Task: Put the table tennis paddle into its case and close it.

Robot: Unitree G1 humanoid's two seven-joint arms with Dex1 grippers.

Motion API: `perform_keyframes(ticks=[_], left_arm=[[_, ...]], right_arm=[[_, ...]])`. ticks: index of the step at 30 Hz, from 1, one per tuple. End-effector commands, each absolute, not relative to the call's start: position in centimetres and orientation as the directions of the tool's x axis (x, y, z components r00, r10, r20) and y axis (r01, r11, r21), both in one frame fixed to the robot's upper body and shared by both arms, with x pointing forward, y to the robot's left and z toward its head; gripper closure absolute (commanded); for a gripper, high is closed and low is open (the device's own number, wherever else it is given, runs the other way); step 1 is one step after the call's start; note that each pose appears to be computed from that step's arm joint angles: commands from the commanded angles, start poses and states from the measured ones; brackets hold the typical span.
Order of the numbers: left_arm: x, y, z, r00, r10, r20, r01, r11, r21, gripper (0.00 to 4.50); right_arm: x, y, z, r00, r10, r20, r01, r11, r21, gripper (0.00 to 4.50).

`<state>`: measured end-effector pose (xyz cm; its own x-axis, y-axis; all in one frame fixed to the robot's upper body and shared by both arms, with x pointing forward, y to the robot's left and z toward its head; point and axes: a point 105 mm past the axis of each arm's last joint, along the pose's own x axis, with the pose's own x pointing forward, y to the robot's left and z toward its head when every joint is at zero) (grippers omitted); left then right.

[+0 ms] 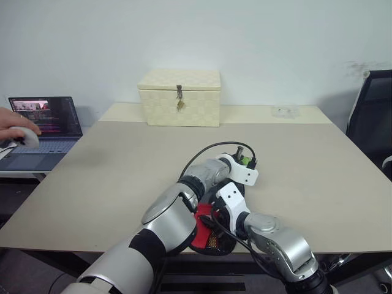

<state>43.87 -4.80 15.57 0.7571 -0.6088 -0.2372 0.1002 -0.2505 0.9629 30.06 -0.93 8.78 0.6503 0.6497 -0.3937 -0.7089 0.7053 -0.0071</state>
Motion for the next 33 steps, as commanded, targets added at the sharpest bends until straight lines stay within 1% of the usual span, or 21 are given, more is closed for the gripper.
perform_keyframes(ticks=[1,4,10,12,13,17,19,21,22,25,26,30,33], left_arm=[[42.0,-9.1,18.6,0.668,-0.73,-0.143,0.022,-0.172,0.985,4.46],[41.5,-9.7,18.4,0.648,-0.747,-0.15,0.059,-0.147,0.987,4.46],[41.3,-9.6,17.5,0.634,-0.747,-0.198,0.168,-0.117,0.979,4.46],[41.3,-9.2,17.0,0.624,-0.745,-0.234,0.253,-0.09,0.963,3.73],[41.3,-9.1,16.9,0.622,-0.744,-0.245,0.279,-0.081,0.957,3.45],[42.5,-7.0,16.5,0.662,-0.699,-0.27,0.366,-0.013,0.931,2.04],[43.1,-5.8,16.1,0.677,-0.671,-0.303,0.441,0.04,0.897,1.3],[43.4,-5.2,16.3,0.681,-0.667,-0.303,0.503,0.125,0.855,0.61],[43.6,-5.0,16.6,0.687,-0.666,-0.291,0.501,0.144,0.853,0.61],[44.8,-3.0,19.1,0.723,-0.658,-0.21,0.506,0.297,0.81,0.61],[45.0,-2.6,19.5,0.73,-0.654,-0.197,0.509,0.329,0.795,0.61],[46.9,2.6,22.0,0.814,-0.57,-0.112,0.432,0.466,0.772,0.61],[47.5,5.6,23.0,0.844,-0.531,-0.072,0.408,0.549,0.73,0.61]], right_arm=[[28.1,-0.4,4.6,0.539,0.645,-0.542,-0.731,0.678,0.08,0.0],[28.2,-0.3,4.7,0.538,0.647,-0.54,-0.734,0.675,0.079,0.0],[28.5,-0.4,4.7,0.538,0.648,-0.539,-0.736,0.673,0.074,0.0],[28.7,-0.4,4.7,0.538,0.649,-0.538,-0.737,0.672,0.072,0.0],[28.7,-0.4,4.7,0.539,0.649,-0.538,-0.737,0.672,0.071,0.0],[29.1,-0.4,4.9,0.54,0.651,-0.533,-0.74,0.669,0.066,0.0],[29.4,-0.5,5.0,0.543,0.65,-0.531,-0.74,0.669,0.063,0.0],[29.6,-0.5,5.0,0.545,0.65,-0.53,-0.74,0.669,0.061,0.0],[29.9,-0.6,5.1,0.547,0.65,-0.528,-0.739,0.671,0.059,0.0],[30.9,-0.4,5.6,0.563,0.652,-0.508,-0.735,0.676,0.052,0.0],[31.1,-0.4,5.6,0.565,0.652,-0.505,-0.734,0.677,0.052,0.0],[32.2,-0.5,6.2,0.591,0.648,-0.48,-0.723,0.69,0.042,0.0],[32.9,-0.7,6.6,0.611,0.644,-0.461,-0.713,0.701,0.033,0.0]])
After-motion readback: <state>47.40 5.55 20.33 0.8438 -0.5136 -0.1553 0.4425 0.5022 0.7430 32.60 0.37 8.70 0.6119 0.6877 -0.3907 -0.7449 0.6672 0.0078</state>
